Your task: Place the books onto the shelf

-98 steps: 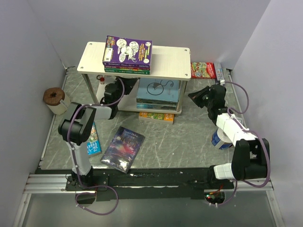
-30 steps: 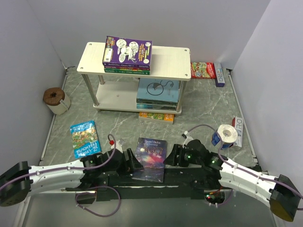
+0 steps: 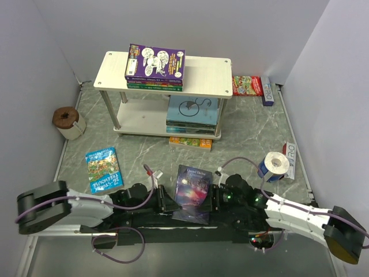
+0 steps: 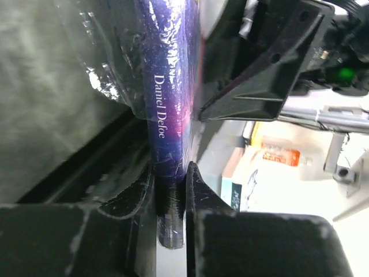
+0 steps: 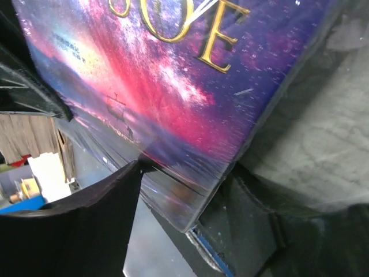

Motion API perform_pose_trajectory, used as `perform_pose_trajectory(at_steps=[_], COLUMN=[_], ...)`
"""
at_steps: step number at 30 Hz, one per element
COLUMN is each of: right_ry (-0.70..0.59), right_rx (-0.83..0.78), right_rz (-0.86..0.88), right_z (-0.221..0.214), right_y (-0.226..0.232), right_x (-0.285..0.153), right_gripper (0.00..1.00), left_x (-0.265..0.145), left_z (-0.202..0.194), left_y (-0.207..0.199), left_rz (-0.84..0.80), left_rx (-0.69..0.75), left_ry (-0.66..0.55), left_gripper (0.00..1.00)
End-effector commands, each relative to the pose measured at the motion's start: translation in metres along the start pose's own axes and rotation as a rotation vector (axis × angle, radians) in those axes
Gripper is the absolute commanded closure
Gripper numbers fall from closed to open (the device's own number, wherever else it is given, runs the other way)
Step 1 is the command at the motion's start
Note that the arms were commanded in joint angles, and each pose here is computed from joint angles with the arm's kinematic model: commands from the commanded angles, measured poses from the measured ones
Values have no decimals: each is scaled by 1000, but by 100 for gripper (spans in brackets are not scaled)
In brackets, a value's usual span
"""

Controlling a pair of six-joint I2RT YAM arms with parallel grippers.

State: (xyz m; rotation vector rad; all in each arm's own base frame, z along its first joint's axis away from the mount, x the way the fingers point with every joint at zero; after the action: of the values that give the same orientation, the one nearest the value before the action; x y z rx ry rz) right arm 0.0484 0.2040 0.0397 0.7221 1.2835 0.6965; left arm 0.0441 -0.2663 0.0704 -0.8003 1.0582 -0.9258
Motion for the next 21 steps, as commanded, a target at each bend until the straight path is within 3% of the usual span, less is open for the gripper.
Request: perform_pose_trajectory(at_steps=[1,8,12,17,21], right_ry=[-126,-275,-320,-399,-417], right_rx=[-122,-128,-131,-112,-128], right_rz=[147,291,398,579,624], right_z=[28,49,55,64,69], right_y=[59,105,128,158,176], right_x=[-17,-45,-54,-72,-81], right_gripper=[31,24,22,14,12], left_x=[-17,-52,-73,-87,-92], left_z=[-1,54,67,87,106], left_y=[-47,-91,-110,-126,-140], left_rz=[-219,-311,-414,-441,-416], left_rx=[121,40,9,-1,11], left_ry=[-9,-348,-437,-553,-641], left_gripper=[99,99,99,99,99])
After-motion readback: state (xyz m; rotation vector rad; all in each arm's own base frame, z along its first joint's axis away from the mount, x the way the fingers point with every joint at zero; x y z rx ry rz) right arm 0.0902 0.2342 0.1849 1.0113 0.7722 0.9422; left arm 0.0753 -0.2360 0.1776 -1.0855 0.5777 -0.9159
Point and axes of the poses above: each gripper's point midway between its finger pads, its own x axis out along the fingers, its own y axis along the line the jaws close on, z = x × y, the point moved 3 cm from there along -x, back along the fingers, and after that the axes turned 7 degrees about x, right-handed, at the moved point
